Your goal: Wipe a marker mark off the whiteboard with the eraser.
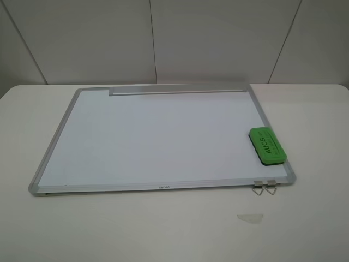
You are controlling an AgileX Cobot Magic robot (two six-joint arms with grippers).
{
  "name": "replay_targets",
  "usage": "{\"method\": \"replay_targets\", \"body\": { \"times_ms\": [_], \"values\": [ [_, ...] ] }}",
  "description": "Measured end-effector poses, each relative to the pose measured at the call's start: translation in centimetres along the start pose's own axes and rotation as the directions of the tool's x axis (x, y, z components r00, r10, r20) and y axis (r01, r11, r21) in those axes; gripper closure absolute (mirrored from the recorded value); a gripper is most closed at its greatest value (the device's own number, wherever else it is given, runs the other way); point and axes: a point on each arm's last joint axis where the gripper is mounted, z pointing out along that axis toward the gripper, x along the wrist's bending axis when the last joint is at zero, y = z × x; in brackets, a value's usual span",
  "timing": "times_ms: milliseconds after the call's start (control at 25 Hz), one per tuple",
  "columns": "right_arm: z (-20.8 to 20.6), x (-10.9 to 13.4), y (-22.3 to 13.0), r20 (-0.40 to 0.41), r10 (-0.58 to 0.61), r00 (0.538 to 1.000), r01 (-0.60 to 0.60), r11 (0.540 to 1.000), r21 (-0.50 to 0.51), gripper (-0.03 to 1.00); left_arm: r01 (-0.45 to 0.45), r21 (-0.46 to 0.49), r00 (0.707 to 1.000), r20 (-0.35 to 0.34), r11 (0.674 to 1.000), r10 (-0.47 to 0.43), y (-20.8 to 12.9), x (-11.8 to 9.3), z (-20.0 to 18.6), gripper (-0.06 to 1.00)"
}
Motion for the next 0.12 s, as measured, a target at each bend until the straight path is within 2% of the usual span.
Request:
{"method": "replay_targets", "body": {
  "times_ms": [120],
  "values": [
    [0.00,0.00,0.00,0.000,0.000,1.000,0.000,1.000,0.000,0.15,0.000,0.000,1.000,0.000,1.000,0.000,0.00,0.00,0.00,0.26]
  ]
}}
